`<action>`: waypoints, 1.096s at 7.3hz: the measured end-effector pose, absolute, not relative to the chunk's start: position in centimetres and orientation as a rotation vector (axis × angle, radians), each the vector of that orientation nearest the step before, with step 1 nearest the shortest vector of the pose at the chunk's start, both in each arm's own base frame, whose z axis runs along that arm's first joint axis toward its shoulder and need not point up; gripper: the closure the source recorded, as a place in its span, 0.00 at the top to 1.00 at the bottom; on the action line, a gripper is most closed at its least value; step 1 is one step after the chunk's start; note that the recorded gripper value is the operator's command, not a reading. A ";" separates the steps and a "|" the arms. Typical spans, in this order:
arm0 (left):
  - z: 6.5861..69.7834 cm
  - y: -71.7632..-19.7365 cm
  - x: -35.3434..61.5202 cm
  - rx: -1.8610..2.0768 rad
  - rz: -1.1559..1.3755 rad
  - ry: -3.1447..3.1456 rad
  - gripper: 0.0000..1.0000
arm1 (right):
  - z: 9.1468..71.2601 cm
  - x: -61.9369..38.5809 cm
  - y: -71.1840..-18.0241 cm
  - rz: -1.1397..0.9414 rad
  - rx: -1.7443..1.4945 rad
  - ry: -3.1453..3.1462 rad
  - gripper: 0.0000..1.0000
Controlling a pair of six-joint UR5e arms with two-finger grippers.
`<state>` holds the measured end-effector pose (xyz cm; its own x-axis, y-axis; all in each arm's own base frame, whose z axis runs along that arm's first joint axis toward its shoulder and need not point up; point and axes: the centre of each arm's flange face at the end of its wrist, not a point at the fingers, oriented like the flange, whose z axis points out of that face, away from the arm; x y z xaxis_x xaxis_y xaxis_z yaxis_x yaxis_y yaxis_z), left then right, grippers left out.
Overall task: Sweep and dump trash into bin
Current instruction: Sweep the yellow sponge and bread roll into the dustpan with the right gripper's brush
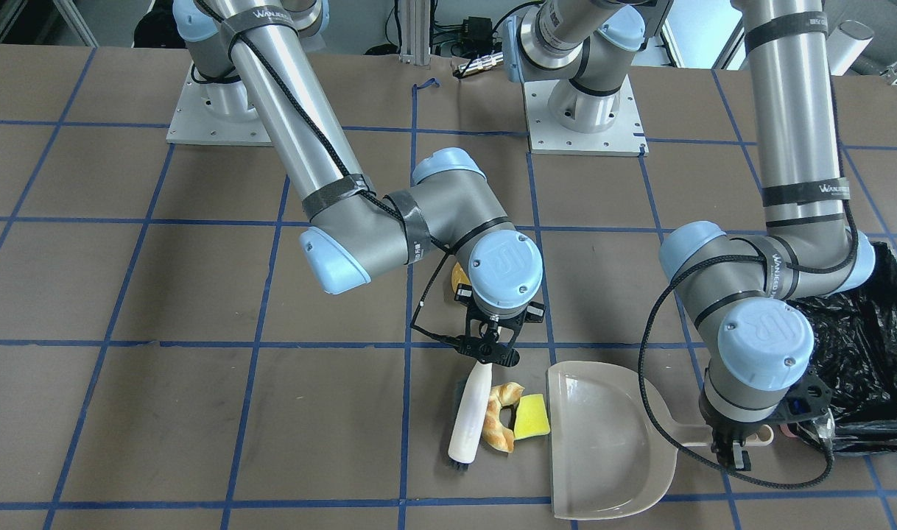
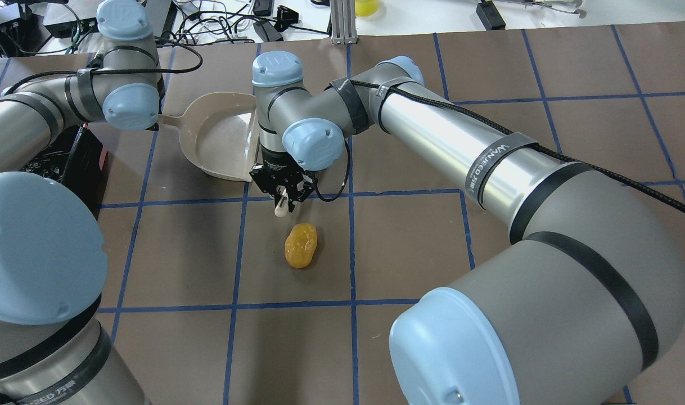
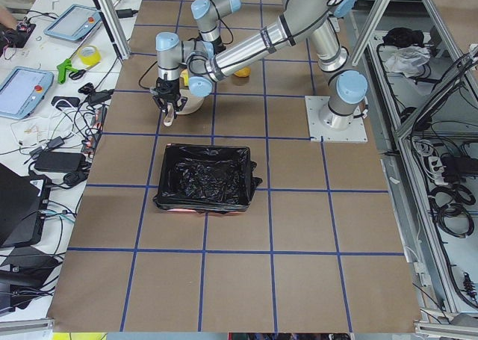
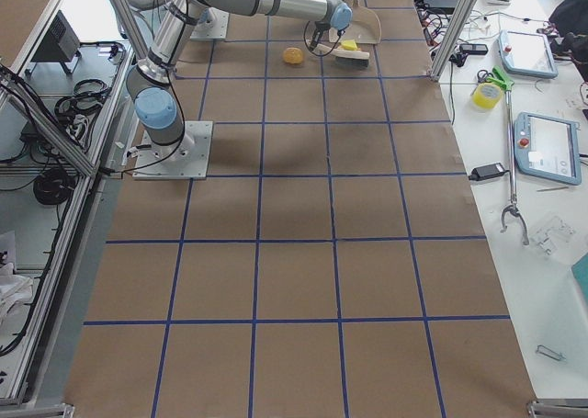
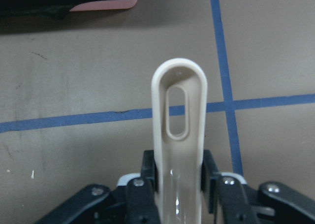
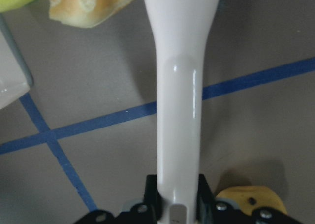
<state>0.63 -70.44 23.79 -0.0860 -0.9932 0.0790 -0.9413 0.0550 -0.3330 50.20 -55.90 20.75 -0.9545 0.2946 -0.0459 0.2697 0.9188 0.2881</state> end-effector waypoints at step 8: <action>23.8 -70.5 0.6 -1.989 -0.449 2.159 0.00 | 22.2 58.6 -56.0 0.373 0.335 2.865 0.01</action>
<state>0.63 -70.48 23.82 -0.0948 -0.9925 0.0770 -0.9408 0.0641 -0.3327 58.60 -55.98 22.23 -0.9468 0.2533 -0.1987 0.1940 0.9414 0.2759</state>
